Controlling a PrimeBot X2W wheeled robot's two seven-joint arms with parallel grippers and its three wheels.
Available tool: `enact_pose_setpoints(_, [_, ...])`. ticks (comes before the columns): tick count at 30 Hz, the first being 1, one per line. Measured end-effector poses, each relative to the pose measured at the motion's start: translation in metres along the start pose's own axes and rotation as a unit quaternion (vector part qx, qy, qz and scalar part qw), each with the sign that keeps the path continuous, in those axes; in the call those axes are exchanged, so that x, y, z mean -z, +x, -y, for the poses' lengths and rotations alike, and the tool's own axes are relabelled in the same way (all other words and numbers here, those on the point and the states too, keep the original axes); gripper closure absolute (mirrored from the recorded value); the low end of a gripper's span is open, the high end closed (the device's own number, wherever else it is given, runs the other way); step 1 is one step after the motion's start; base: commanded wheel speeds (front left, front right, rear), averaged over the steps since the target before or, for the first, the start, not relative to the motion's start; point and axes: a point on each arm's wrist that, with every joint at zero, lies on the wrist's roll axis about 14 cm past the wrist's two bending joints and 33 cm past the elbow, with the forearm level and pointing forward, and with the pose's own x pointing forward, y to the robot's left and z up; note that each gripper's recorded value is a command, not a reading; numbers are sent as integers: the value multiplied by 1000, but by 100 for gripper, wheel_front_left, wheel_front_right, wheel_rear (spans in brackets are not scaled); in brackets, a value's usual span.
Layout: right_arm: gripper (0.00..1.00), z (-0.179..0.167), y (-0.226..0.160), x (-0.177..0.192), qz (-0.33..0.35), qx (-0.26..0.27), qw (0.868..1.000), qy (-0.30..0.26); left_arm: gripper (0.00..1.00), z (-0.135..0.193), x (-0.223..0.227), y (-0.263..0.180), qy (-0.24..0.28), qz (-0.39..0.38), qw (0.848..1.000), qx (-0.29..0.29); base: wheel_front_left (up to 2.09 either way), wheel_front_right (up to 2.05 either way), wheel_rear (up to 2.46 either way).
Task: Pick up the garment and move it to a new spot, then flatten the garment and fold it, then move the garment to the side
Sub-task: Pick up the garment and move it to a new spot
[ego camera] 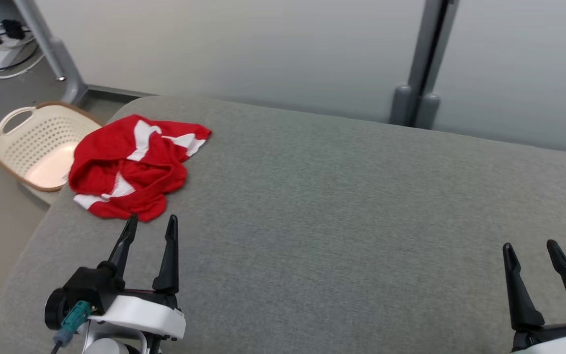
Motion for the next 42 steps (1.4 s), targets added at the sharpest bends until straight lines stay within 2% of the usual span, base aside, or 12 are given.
enact_pose_setpoints(7, [0,-62,35,4,-8,-102,995,2,0,-53,-16,-29,16,17,996,-85,0,0,0])
enact_pose_setpoints(11, [0,-86,47,4,-9,-143,990,1,0,-80,-23,-47,22,25,991,-131,0,0,0])
enact_pose_setpoints(14, [0,-91,55,6,-13,-154,988,1,0,-85,-26,-50,26,27,989,-144,0,0,0])
enact_pose_setpoints(24, [0,-90,63,12,-22,-160,987,2,0,-86,-24,-48,29,24,988,-152,0,0,0])
enact_pose_setpoints(28, [0,-86,68,12,-21,-156,988,3,0,-80,-19,-35,30,15,990,-137,0,0,0])
enact_pose_setpoints(35, [0,-65,89,8,-12,-141,990,-7,0,-76,-1,19,14,-15,993,-120,0,0,0])
enact_pose_setpoints(39, [0,-39,101,26,-32,-113,993,-3,0,-69,33,65,-14,-60,992,-112,0,0,0])
enact_pose_setpoints(40, [0,-29,106,39,-45,-102,994,4,0,-72,55,81,-21,-89,989,-119,0,0,0])
enact_pose_setpoints(42, [0,-25,108,45,-50,-98,994,7,0,-74,66,88,-19,-105,987,-123,0,0,0])
